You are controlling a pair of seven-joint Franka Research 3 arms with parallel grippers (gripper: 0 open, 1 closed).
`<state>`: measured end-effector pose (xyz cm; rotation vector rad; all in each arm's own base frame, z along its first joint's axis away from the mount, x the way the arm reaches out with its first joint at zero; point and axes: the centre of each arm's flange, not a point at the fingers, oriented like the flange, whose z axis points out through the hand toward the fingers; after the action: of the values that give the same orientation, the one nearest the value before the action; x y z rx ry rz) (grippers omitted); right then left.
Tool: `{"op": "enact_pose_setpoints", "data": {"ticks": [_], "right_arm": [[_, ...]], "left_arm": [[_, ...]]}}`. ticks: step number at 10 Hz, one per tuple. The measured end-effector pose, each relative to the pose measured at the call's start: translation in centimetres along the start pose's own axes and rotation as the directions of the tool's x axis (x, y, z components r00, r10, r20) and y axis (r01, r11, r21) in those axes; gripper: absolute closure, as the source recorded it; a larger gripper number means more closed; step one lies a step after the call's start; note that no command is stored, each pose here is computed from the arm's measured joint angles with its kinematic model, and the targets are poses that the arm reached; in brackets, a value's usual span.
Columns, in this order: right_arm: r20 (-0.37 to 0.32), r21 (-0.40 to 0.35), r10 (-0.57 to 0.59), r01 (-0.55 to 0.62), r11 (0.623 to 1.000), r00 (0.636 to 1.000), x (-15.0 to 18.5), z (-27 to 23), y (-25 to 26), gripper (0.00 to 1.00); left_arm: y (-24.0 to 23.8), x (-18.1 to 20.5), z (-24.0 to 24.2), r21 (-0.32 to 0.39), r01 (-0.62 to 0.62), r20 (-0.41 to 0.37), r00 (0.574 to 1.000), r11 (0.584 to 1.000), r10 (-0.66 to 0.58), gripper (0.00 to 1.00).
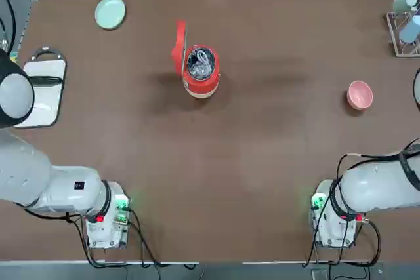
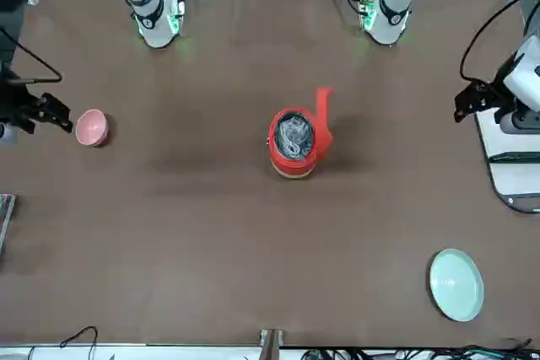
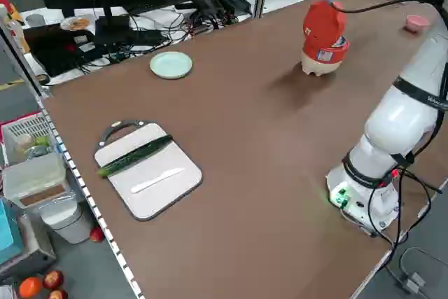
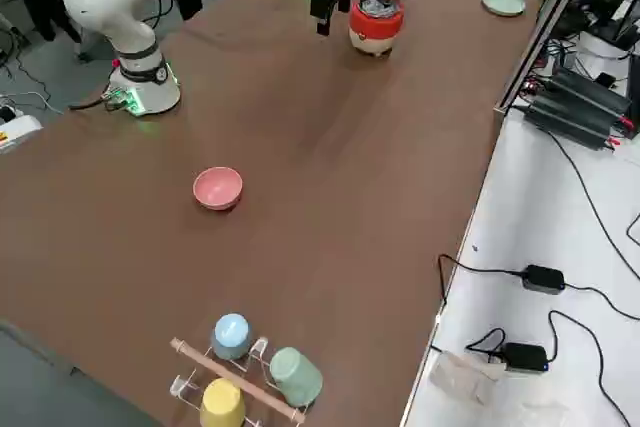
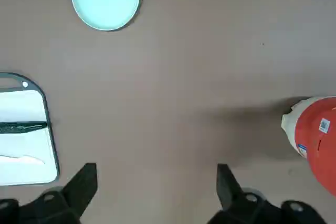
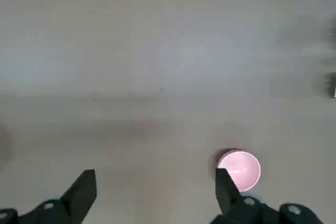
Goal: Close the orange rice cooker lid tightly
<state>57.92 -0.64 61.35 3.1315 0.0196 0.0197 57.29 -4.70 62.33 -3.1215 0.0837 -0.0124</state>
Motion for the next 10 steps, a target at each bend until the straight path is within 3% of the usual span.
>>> {"op": "enact_pose_setpoints", "data": {"ticks": [3, 6, 9, 10], "right_arm": [[0.0, 0.0, 0.0, 0.0, 1.0, 1.0, 0.0, 0.0, 0.0, 0.0], [0.001, 0.0, 0.001, -0.001, 1.0, 1.0, 0.0, 0.0, 0.0, 0.0], [0.006, 0.001, -0.005, 0.005, 1.0, 1.0, 0.1, 0.3, -0.2, 0.0], [0.014, 0.008, -0.028, 0.028, 1.0, 1.0, 0.1, 0.7, -0.6, 0.0]], "left_arm": [[1.1, -0.3, 0.2, 0.0, -0.002, 0.022, 1.0, 1.0, 0.002, 0.0], [4.0, 0.3, 2.2, -0.053, 0.154, 0.06, 0.987, 0.987, -0.151, 0.04], [11.9, 1.4, 8.6, -0.074, 0.233, 0.076, 0.971, 0.97, -0.227, 0.5], [14.2, 1.4, 11.0, -0.08, 0.252, 0.078, 0.966, 0.964, -0.246, 0.6]]}}
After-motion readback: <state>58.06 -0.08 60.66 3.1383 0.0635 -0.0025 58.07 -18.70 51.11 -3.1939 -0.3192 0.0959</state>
